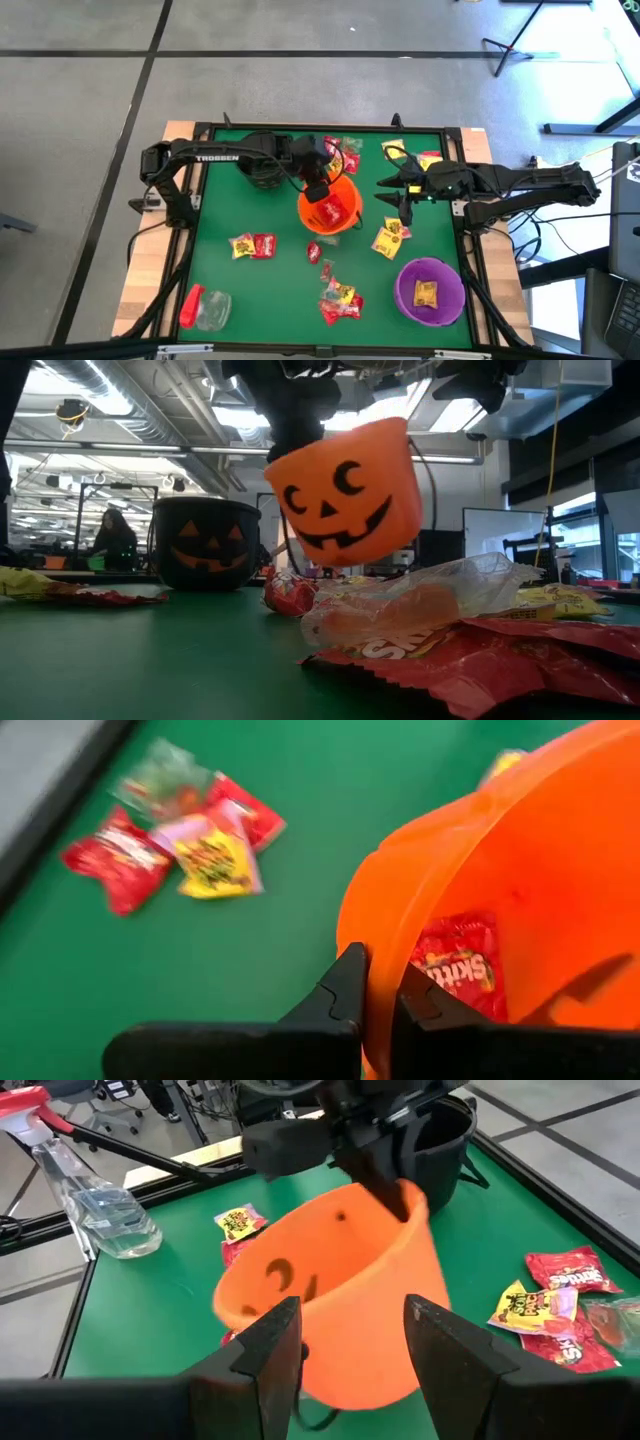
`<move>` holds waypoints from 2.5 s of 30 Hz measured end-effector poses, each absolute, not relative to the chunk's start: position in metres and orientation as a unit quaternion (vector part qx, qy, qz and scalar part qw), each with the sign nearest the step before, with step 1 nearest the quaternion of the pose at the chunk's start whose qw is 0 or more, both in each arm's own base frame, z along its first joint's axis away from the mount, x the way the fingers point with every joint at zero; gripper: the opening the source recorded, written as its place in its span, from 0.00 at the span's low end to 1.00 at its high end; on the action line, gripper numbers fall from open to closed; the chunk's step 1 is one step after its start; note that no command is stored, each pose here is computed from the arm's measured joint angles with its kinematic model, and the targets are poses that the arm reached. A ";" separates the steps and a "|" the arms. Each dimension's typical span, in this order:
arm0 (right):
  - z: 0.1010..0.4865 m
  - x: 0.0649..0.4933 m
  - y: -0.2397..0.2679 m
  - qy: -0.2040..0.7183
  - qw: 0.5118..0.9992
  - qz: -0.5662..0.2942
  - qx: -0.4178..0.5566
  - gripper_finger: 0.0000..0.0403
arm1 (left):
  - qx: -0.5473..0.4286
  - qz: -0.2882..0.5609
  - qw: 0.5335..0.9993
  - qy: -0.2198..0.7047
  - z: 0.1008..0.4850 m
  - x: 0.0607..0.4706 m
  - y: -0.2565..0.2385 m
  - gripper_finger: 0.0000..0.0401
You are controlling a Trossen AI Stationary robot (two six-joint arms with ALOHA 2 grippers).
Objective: Sort candy
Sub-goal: Pour the candies from the orange bin on the table
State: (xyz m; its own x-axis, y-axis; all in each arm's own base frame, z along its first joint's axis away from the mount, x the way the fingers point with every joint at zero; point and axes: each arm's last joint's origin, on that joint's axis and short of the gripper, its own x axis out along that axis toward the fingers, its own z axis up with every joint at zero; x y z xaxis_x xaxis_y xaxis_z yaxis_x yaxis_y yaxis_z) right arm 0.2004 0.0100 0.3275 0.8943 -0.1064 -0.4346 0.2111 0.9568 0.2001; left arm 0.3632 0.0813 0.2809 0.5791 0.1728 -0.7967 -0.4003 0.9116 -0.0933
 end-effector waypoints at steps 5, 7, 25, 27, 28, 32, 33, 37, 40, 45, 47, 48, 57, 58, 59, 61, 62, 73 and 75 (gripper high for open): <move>0.328 0.200 0.010 0.214 0.966 -0.084 0.121 0.44 | -0.144 0.155 0.871 0.443 0.279 0.361 0.079 0.00; 0.328 0.200 0.009 0.213 0.966 -0.088 0.121 0.44 | -0.131 0.175 0.870 0.441 0.277 0.363 0.079 0.00; 0.327 0.200 0.009 0.213 0.965 -0.092 0.119 0.44 | -0.028 0.264 0.889 0.373 0.280 0.374 0.103 0.00; 0.327 0.200 0.009 0.215 0.965 -0.092 0.118 0.44 | -0.030 0.249 0.887 0.389 0.272 0.375 0.095 0.00; 0.327 0.200 0.009 0.216 0.965 -0.092 0.118 0.44 | -0.030 0.238 0.886 0.397 0.266 0.375 0.090 0.00; 0.326 0.200 0.009 0.218 0.965 -0.094 0.116 0.44 | -0.024 0.211 0.878 0.430 0.251 0.377 0.070 0.00; 0.327 0.200 0.009 0.217 0.965 -0.095 0.115 0.44 | -0.028 0.198 0.876 0.439 0.247 0.378 0.066 0.00; 0.326 0.200 0.009 0.218 0.965 -0.097 0.114 0.44 | -0.044 0.170 0.875 0.451 0.242 0.379 0.054 0.00; 0.326 0.200 0.009 0.217 0.965 -0.097 0.114 0.44 | -0.064 0.151 0.877 0.451 0.242 0.380 0.053 0.00; 0.323 0.205 0.009 0.224 0.963 -0.098 0.113 0.44 | -0.096 0.140 0.874 0.456 0.241 0.377 0.060 0.00; 0.320 0.207 0.009 0.232 0.961 -0.099 0.112 0.44 | -0.101 0.138 0.873 0.458 0.241 0.377 0.062 0.00; 0.319 0.208 0.009 0.236 0.960 -0.100 0.111 0.44 | -0.102 0.139 0.872 0.458 0.241 0.377 0.063 0.00; 0.316 0.211 0.009 0.247 0.958 -0.104 0.107 0.44 | -0.095 0.130 0.869 0.467 0.240 0.375 0.066 0.16; 0.316 0.211 0.009 0.247 0.958 -0.103 0.105 0.44 | -0.094 0.132 0.869 0.467 0.240 0.375 0.066 0.19; 0.316 0.210 0.009 0.245 0.958 -0.103 0.103 0.44 | -0.092 0.135 0.869 0.468 0.240 0.375 0.066 0.22; 0.317 0.210 0.009 0.245 0.959 -0.103 0.102 0.44 | -0.090 0.137 0.867 0.471 0.244 0.375 0.066 0.27; 0.316 0.210 0.009 0.246 0.958 -0.103 0.101 0.44 | -0.089 0.138 0.868 0.468 0.246 0.375 0.066 0.30; 0.316 0.210 0.009 0.249 0.958 -0.103 0.101 0.44 | -0.061 0.155 0.870 0.465 0.288 0.378 0.068 0.45; 0.316 0.210 0.009 0.249 0.958 -0.103 0.100 0.44 | -0.052 0.152 0.867 0.472 0.301 0.376 0.067 0.47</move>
State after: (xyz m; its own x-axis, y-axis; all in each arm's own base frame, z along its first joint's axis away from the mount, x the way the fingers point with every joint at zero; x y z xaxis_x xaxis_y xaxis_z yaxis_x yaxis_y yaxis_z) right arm 0.2100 0.0091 0.3158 0.8551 -0.1468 -0.4973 0.2461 0.9591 0.1399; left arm 0.3762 0.0667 0.3008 0.5087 0.2145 -0.8338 -0.3130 0.9483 0.0530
